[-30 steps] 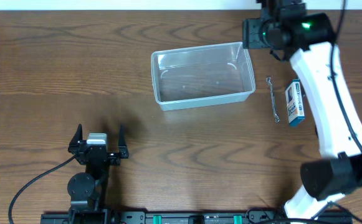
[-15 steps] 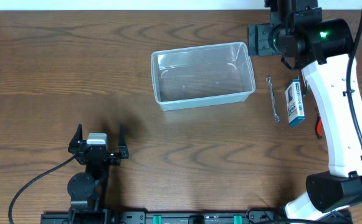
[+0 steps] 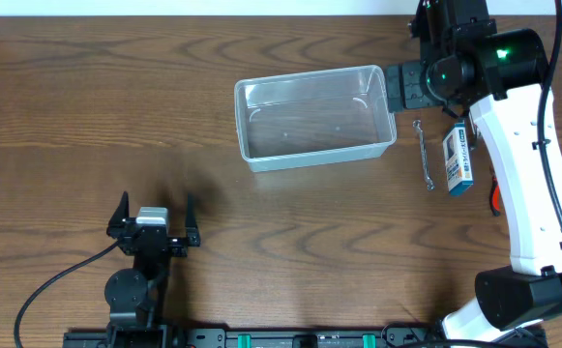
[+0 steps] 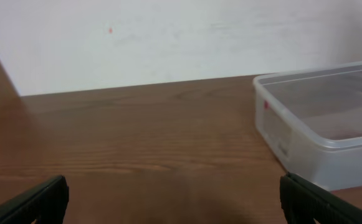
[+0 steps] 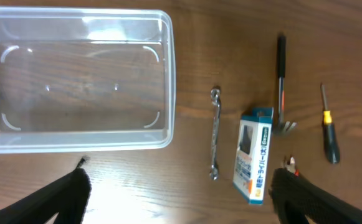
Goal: Pack container
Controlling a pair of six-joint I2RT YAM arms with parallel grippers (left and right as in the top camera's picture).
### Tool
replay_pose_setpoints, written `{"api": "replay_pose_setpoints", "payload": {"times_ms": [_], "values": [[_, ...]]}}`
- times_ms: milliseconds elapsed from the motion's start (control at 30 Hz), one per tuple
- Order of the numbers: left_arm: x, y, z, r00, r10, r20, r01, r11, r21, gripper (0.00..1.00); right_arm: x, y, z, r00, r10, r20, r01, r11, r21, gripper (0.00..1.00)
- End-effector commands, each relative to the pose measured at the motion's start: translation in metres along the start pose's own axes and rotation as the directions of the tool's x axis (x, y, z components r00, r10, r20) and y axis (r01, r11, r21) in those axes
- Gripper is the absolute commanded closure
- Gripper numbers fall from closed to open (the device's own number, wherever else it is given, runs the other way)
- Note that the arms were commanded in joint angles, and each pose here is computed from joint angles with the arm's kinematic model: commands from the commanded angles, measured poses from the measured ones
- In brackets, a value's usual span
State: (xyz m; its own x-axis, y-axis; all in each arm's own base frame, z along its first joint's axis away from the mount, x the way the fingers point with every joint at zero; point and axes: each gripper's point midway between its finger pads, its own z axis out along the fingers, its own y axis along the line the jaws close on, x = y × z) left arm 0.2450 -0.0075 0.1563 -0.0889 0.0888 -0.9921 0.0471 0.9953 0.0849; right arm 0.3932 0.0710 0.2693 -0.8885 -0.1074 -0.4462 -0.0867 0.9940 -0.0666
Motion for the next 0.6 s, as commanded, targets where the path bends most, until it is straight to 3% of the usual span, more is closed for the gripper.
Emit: {"api": "replay_pose_setpoints", "payload": {"times_ms": [0,167,367,567], "values": [[0.005,-0.017,0.0,1.0,-0.011,-0.001,0.011,0.995,0.097,0.02,0.0,-0.008,-0.008,1.0,0.026,0.016,-0.026,1.0,0.015,0.21],[-0.005,-0.017,0.0,0.995,-0.1,-0.016,0.101,0.99,0.101,0.02,-0.004,-0.012,-0.01,0.996,0.081,0.035,-0.082,0.997,0.016,0.23],[-0.076,0.001,0.0,0.995,-0.099,0.006,0.099,0.995,0.031,0.02,-0.014,-0.029,-0.024,0.987,0.123,0.106,-0.126,0.992,0.022,0.19],[-0.136,0.007,0.027,0.976,-0.103,-0.192,0.111,0.993,0.03,0.02,-0.017,-0.055,-0.041,0.971,0.171,0.166,-0.18,0.983,0.04,0.13]]}}
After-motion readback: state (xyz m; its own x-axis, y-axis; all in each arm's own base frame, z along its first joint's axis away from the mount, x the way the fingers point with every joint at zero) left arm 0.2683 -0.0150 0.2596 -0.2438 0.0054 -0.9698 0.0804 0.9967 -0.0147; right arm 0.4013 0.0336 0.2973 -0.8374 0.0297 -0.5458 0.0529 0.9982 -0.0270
